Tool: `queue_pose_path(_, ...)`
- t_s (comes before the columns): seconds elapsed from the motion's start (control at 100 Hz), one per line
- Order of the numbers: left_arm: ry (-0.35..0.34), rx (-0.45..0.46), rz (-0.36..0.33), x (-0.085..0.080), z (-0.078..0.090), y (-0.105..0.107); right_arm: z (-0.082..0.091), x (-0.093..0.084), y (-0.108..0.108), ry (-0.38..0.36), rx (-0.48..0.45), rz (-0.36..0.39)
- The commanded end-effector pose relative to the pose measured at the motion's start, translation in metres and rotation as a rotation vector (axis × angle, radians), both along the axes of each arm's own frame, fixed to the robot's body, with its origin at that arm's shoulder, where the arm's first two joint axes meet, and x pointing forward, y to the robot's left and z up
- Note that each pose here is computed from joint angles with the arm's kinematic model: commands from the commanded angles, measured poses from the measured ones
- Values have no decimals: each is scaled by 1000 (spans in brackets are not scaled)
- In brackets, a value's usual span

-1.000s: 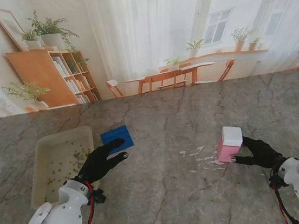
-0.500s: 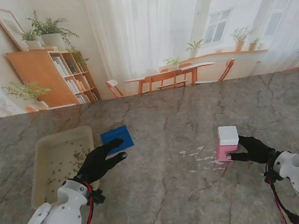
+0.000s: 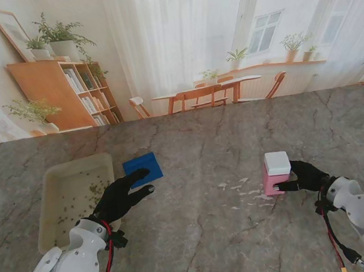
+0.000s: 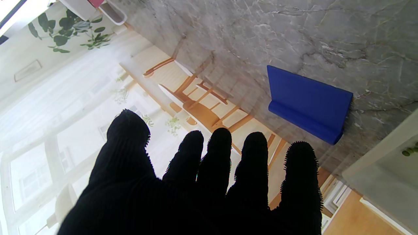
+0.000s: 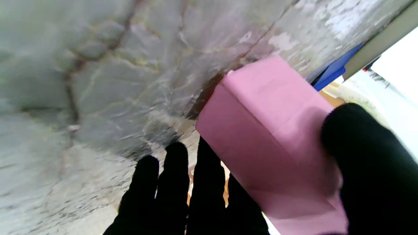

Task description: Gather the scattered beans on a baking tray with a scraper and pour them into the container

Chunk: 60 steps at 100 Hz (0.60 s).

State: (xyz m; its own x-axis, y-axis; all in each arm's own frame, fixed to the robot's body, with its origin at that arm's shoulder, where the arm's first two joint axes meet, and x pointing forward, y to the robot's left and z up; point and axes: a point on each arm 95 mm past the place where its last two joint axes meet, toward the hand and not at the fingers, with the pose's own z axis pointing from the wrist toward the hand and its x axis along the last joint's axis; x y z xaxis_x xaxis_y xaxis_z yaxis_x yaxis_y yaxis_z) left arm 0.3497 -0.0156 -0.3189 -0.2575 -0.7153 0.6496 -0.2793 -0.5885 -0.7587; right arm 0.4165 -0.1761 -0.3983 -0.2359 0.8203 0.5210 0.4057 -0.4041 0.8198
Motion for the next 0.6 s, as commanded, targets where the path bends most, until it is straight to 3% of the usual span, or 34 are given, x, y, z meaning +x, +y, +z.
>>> queue_pose_path(0.0,4,0,0,-2,-1,-2,-40,-22,13,120,-3,8)
queue_pose_path(0.38,4,1,0,-2,0,-2,-46,-18,26,38,99,-152)
queue_pose_path(0.59,1,2,1,-3,1,-2,-31,-18,36,-75,148,-224)
